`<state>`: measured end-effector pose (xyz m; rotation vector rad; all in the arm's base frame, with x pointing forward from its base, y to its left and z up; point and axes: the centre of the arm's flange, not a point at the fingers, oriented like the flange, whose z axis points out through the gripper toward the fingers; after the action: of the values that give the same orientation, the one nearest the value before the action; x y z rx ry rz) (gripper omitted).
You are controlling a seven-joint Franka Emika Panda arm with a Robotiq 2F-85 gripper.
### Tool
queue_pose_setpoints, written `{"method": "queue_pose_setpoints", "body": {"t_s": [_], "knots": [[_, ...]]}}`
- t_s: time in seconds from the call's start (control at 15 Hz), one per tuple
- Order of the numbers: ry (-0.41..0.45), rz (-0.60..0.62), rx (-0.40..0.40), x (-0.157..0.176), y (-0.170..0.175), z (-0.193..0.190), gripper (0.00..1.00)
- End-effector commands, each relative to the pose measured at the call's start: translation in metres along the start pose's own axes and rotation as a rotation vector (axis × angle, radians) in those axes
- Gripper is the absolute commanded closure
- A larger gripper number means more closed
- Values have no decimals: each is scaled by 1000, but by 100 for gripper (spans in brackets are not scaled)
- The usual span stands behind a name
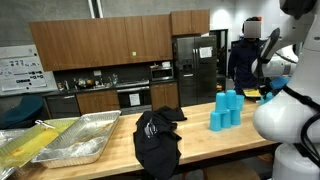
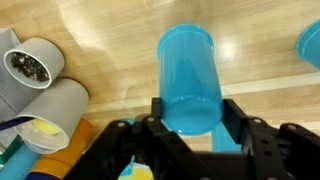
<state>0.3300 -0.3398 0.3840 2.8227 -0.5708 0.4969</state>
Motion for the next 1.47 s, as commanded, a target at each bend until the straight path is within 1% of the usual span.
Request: {"method": "queue_pose_setpoints", "body": {"t_s": [0.0,0.13,0.27,0.4,0.6,0.73,0.8,0.93,1.0,1.13,1.27,1.4], "knots": [[23,120,-37,1,7,14,64],[17,161,-40,0,11,21,64],[-18,168,-35,-3,13,29,64],[-82,190,9,-5,15,34,64],[-190,258,49,-10,20,34,64],[-232,288,67,-11,25,35,64],[-231,297,68,-11,27,34,64],[-173,291,39,-12,33,32,64],[-121,257,17,-14,36,31,64],[-56,156,-16,-12,40,27,64],[-37,108,-47,-9,41,28,64],[-32,66,-54,-8,40,30,64]]}}
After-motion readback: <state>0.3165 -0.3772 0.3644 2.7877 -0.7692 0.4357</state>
